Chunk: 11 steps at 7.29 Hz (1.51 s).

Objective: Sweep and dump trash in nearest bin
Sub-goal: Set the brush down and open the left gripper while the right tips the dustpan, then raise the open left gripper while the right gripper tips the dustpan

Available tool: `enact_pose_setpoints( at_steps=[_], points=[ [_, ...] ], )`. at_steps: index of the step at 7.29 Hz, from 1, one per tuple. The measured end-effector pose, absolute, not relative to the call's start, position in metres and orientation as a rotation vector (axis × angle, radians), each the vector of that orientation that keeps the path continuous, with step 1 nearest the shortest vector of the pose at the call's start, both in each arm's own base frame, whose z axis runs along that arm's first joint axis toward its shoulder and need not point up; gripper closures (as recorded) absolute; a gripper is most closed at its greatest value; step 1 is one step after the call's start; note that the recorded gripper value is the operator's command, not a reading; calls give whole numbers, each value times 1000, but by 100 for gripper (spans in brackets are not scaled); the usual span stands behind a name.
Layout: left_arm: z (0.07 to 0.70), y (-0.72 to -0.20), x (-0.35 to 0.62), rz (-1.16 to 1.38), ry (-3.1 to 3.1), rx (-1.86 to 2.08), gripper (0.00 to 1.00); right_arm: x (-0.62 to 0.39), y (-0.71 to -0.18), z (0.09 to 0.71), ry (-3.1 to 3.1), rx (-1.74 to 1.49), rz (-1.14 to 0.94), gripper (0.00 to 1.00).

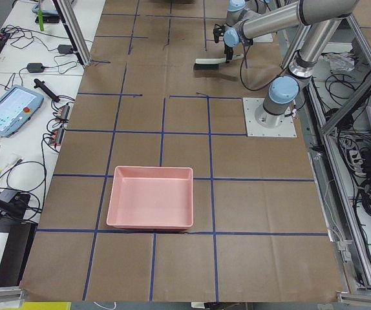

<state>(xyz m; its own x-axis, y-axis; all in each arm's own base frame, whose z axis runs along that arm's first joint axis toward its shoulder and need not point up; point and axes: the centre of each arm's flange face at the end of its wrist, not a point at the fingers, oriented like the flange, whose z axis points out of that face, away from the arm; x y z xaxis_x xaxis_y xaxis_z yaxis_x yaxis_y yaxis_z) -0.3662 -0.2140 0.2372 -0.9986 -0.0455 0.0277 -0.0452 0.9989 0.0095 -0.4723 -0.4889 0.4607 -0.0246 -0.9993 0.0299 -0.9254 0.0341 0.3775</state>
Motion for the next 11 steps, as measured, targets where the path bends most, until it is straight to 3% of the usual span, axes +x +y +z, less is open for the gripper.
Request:
enact_pose_setpoints(
  at_steps=[5, 11],
  points=[
    [332, -305, -349, 125, -3042, 29, 4, -564, -468, 449, -2041, 1948, -300, 100],
    [461, -395, -216, -47, -3106, -25, 3, -581, -471, 452, -2008, 1908, -363, 100]
  ],
)
